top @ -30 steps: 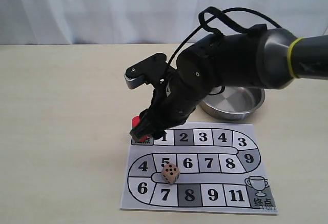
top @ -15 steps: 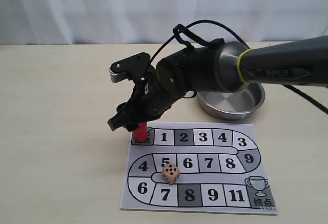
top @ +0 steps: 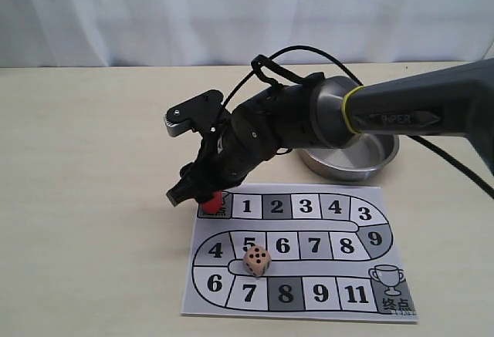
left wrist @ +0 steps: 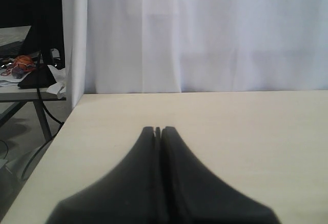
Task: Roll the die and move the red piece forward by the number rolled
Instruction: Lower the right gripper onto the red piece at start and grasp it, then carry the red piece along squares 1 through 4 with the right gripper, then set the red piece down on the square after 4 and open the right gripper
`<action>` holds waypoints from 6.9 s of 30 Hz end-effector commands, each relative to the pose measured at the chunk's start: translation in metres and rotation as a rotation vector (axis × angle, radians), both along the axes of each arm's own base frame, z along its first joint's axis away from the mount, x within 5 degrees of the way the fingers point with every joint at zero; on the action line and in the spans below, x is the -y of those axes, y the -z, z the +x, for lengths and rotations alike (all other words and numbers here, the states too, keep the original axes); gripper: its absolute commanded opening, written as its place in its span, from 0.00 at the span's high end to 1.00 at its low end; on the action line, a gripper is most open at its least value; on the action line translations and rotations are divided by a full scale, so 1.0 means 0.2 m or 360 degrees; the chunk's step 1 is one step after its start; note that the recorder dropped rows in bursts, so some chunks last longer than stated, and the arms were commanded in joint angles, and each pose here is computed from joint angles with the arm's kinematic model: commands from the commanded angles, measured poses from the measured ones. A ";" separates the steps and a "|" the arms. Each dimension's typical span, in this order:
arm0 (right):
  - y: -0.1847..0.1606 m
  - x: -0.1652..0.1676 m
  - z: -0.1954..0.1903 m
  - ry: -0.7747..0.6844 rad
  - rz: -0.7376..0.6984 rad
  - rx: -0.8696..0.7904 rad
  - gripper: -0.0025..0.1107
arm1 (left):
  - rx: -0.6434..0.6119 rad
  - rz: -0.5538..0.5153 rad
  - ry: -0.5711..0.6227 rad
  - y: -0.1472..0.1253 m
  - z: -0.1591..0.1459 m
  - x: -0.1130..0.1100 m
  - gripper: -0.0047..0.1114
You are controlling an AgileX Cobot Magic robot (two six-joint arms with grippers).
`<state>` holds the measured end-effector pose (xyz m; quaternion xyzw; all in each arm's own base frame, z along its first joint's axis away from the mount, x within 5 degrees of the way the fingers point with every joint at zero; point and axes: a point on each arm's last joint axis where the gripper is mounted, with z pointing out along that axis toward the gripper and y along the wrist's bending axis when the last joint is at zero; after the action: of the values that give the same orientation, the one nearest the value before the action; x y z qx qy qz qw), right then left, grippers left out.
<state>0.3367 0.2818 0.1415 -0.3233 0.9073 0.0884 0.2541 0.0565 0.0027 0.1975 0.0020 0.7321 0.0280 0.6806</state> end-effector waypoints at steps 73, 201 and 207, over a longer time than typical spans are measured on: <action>-0.15 0.36 0.07 0.0204 -0.0332 -0.0210 0.94 | 0.0030 -0.0004 0.0002 -0.01 0.00 0.00 0.96; -0.07 0.99 -0.08 0.0744 -0.0144 -0.0160 0.94 | 0.0030 -0.0004 0.0002 -0.01 0.00 0.00 0.96; 0.00 0.99 -0.08 0.0752 -0.0145 -0.0188 0.94 | 0.0027 -0.0004 0.0002 -0.01 0.00 0.00 0.96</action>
<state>0.3217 0.0859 0.1504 -0.1116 0.9720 0.0049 0.2065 0.0565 0.0027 0.1973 0.0020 0.7328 0.0280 0.6798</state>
